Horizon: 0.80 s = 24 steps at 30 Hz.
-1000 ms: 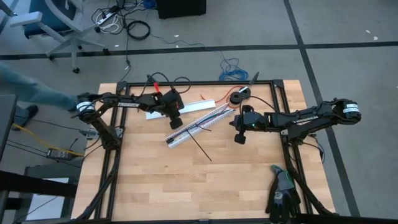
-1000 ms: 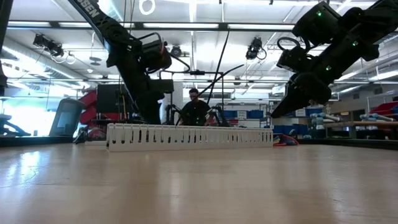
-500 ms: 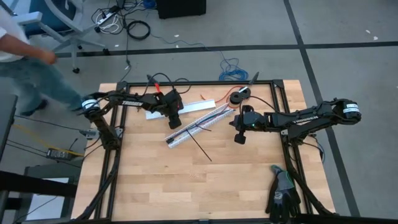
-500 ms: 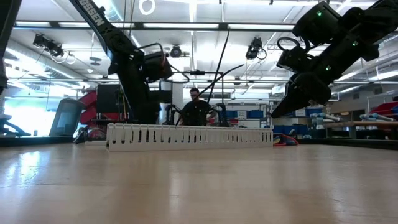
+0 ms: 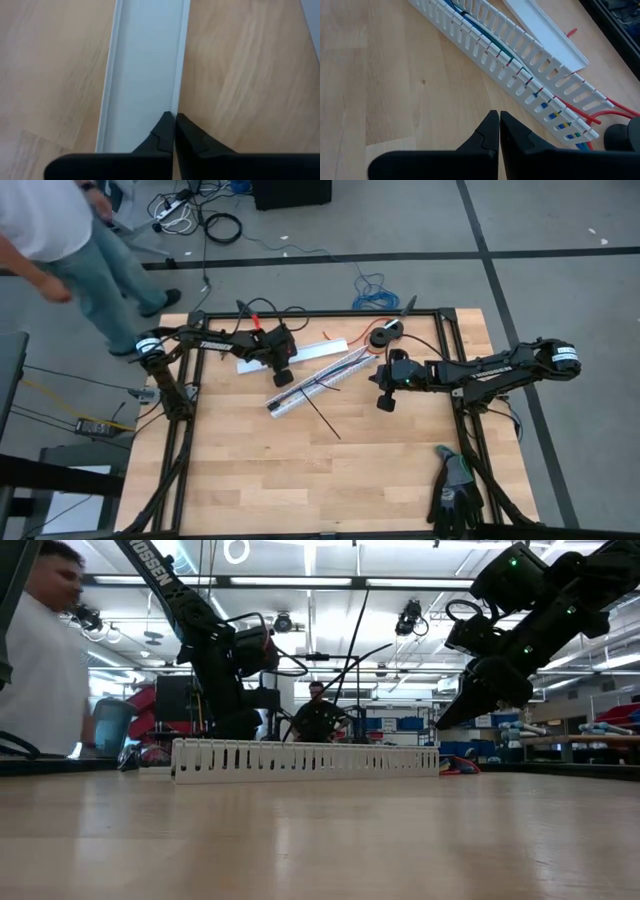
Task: Ziptie cables
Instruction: Close the white cable duct
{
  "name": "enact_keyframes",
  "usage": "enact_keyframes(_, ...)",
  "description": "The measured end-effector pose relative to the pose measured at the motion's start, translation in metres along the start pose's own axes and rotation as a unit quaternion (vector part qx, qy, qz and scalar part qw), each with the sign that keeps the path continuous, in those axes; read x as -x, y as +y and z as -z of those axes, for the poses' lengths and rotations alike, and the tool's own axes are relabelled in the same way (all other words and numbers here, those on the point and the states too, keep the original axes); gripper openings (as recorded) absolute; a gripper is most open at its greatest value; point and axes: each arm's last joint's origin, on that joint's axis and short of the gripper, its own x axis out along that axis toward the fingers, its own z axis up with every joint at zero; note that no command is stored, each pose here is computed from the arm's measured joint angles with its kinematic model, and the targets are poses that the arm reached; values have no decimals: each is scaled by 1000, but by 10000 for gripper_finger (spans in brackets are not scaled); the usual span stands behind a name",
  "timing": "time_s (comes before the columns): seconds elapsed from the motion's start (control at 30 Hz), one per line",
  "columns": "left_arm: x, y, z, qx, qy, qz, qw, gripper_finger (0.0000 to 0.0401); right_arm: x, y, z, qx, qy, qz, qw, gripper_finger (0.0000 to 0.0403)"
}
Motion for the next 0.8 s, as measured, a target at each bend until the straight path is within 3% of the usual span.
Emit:
enact_keyframes(0.33,24,2,-22,12,-14,-14,1000,1,0,0,0,0,0,0,1000,4)
enact_keyframes(0.67,34,-19,-30,-7,14,5,1000,0,0,-1,-2,27,-10,3,1000,4)
enact_keyframes(0.8,39,-24,-36,-13,14,-13,1000,0,-1,-4,-3,25,-15,9,1000,4)
